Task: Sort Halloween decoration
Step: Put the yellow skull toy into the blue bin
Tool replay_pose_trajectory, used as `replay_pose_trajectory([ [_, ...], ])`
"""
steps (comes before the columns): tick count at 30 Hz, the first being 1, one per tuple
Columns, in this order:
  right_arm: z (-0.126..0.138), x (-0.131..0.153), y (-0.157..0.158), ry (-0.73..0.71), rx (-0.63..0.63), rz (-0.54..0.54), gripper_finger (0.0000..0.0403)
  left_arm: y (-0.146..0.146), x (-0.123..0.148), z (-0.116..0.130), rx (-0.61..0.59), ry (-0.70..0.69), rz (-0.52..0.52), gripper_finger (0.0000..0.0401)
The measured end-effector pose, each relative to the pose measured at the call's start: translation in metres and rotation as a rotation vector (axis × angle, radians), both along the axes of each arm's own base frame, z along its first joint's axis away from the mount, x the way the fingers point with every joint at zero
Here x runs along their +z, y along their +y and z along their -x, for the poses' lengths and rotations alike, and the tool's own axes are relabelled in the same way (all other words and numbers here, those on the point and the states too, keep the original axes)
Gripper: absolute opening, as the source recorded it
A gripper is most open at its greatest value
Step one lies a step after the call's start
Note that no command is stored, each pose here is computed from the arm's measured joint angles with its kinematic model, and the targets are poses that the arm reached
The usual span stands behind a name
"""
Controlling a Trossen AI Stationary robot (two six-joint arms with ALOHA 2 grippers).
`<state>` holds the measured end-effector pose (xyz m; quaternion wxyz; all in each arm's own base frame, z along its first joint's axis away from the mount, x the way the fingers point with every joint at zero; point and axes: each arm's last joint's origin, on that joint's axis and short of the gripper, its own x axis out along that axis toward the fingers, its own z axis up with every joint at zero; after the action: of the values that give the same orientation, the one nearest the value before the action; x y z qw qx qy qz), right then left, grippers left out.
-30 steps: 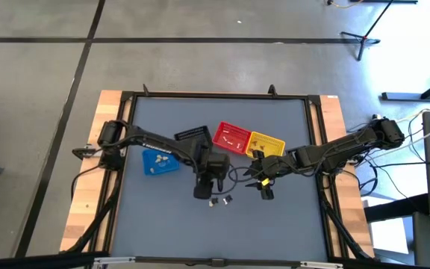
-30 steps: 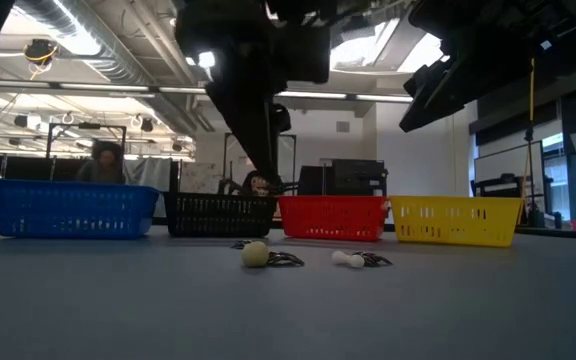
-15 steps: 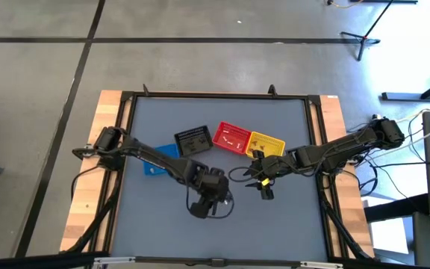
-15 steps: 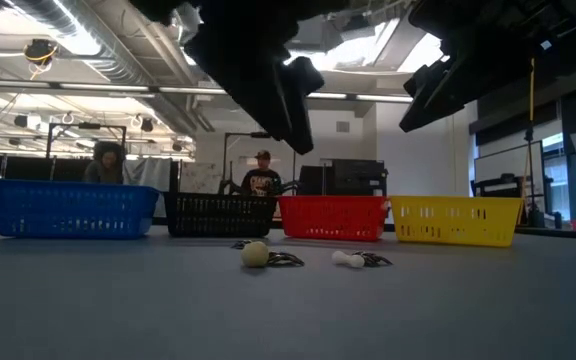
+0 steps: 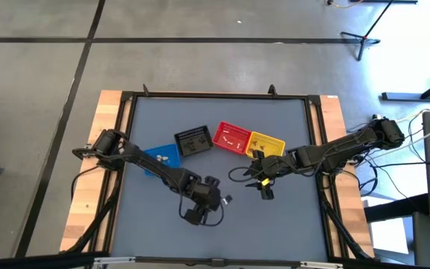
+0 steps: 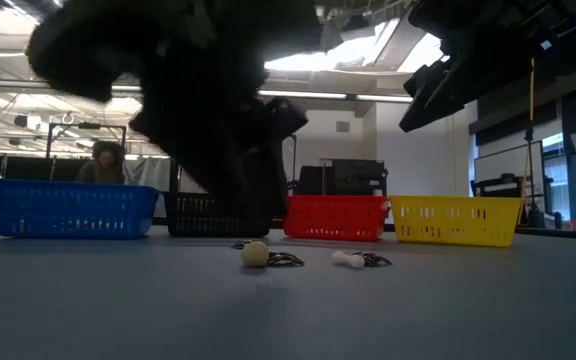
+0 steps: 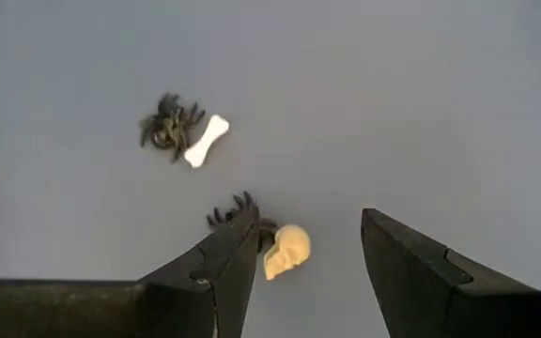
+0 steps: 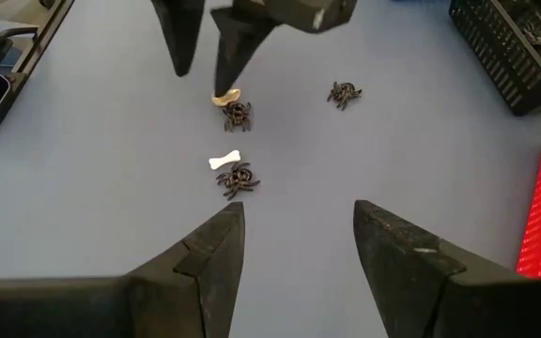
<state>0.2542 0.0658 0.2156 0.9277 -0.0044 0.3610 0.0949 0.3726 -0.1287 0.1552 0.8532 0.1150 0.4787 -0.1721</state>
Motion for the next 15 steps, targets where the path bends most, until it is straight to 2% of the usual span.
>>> replay_pose_trajectory([
  [15,0.0,0.0,0.0,0.0,0.0,0.0,0.02,0.007,-0.028,0.013,0.019,-0.042,0.002,0.018],
])
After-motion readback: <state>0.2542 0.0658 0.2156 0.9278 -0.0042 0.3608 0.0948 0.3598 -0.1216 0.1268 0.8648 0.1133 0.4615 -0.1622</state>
